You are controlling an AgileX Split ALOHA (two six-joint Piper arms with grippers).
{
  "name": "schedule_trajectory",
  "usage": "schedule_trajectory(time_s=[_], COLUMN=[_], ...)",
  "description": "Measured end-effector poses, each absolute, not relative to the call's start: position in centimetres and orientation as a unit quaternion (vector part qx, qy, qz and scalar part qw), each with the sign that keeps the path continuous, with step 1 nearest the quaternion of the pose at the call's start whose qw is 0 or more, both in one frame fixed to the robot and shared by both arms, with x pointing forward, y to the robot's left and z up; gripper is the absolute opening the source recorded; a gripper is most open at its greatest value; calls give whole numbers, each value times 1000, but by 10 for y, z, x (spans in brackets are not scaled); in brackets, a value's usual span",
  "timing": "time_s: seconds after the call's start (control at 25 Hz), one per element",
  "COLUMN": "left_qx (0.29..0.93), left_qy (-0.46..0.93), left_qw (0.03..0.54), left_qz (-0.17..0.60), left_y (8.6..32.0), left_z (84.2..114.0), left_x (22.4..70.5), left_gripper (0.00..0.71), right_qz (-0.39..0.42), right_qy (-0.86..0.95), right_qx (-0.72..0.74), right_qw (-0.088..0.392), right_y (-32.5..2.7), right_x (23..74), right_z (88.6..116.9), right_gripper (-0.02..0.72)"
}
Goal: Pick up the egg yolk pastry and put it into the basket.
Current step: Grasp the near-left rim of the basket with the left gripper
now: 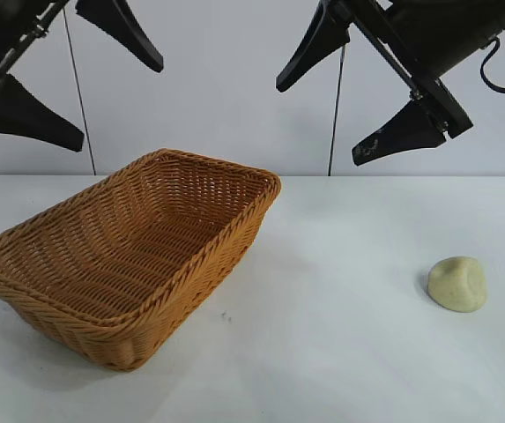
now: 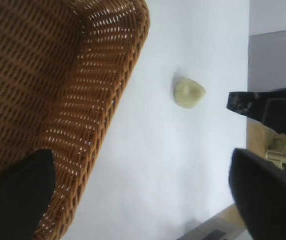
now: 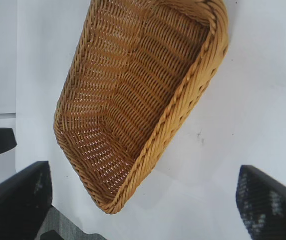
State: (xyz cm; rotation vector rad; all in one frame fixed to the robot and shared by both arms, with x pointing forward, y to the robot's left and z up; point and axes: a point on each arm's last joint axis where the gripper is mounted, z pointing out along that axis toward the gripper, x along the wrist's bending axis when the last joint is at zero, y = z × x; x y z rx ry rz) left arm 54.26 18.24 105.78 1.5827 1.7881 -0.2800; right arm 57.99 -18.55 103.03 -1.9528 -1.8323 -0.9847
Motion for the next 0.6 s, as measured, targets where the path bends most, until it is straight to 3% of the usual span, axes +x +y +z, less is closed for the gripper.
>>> schedule_trajectory(time_s=[0.36, 0.6], left_qx=[539, 460], left_qy=[781, 839], left_qw=[304, 274], left_qz=[-81, -99], left_y=[204, 212], left_z=[1073, 1043], left_x=[508, 478], left_gripper=[692, 692], right_qz=[-342, -342], right_qy=[-636, -635], right_qx=[-677, -677], right_qw=[144, 144], right_y=[-186, -186], right_x=[580, 580], right_z=[1030, 1030], right_gripper=[694, 694])
